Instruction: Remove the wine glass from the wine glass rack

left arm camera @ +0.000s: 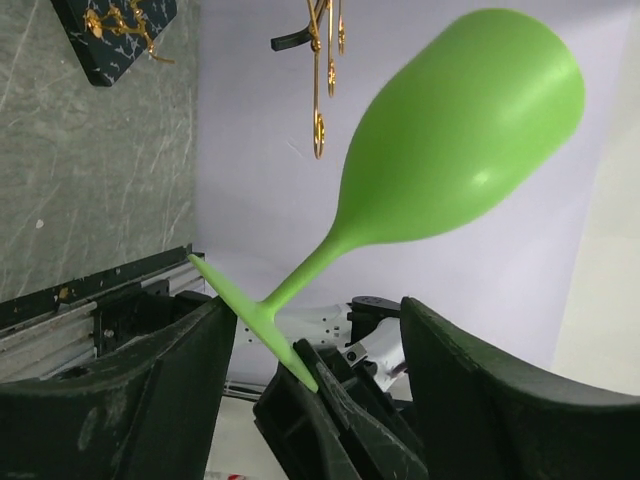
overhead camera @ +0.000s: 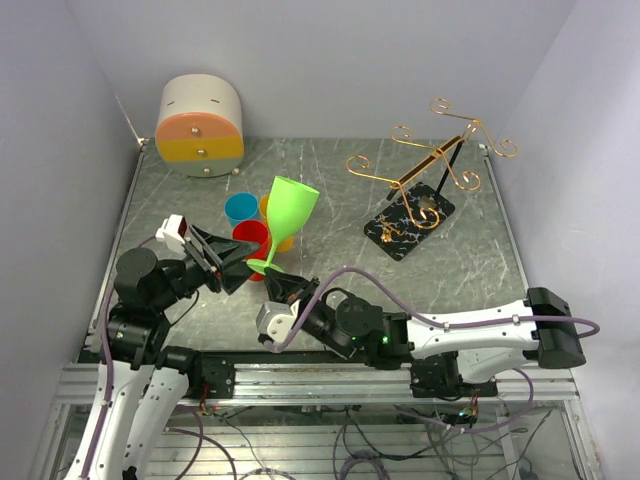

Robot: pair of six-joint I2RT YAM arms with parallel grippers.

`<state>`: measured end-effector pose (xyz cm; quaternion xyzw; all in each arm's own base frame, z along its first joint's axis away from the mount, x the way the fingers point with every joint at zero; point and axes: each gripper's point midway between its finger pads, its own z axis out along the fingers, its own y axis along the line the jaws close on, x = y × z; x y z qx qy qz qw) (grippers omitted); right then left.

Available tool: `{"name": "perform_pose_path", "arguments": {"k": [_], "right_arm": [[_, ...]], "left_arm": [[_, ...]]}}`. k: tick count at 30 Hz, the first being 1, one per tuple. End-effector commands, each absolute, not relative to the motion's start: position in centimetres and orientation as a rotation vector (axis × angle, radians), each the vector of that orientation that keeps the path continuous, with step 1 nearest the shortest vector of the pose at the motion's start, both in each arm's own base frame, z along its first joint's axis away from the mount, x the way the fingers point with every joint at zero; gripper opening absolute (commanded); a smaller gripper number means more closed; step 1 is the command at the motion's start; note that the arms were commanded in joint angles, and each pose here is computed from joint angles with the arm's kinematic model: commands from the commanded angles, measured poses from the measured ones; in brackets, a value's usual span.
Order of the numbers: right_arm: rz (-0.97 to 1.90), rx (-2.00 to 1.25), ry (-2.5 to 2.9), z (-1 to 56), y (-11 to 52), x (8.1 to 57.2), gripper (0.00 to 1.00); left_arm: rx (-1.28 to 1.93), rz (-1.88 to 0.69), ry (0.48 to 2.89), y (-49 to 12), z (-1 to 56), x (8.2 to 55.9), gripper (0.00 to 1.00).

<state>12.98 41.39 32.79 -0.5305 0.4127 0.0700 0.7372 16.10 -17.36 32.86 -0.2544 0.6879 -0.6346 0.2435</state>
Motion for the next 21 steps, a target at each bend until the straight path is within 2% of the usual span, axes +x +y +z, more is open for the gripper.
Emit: {"name": "perform_pose_path", "arguments": {"k": [1, 4, 8, 11, 13, 17, 21], "right_arm": [[0.162, -1.152, 0.847, 33.4, 42.2, 11.8, 0.00], [0.166, -1.168, 0.837, 32.9, 42.5, 11.3, 0.00], [0.165, -1.183, 0.840, 32.4, 42.7, 10.8, 0.00], [0.156, -1.188, 0.855, 32.1, 42.4, 10.6, 0.00], [0.151, -1.185, 0.871, 32.0, 42.1, 10.4, 0.01], [0.131, -1.184, 0.961, 31.3, 40.6, 9.9, 0.31], [0.126, -1.151, 1.051, 31.2, 37.8, 8.7, 0.41]], "left_arm": [[-0.639, -1.833, 1.895, -18.1, 33.2, 14.7, 0.72], [-0.642, -1.837, 1.891, -18.1, 32.9, 14.8, 0.57], [-0.642, -1.830, 1.896, -18.1, 32.4, 14.8, 0.22], [-0.635, -1.831, 1.885, -18.1, 32.3, 14.9, 0.08], [-0.629, -1.828, 1.876, -18.0, 32.2, 14.9, 0.07], [-0.634, -1.819, 1.863, -17.9, 31.7, 15.1, 0.07], [-0.636, -1.778, 1.826, -17.5, 31.5, 15.5, 0.07]]}}
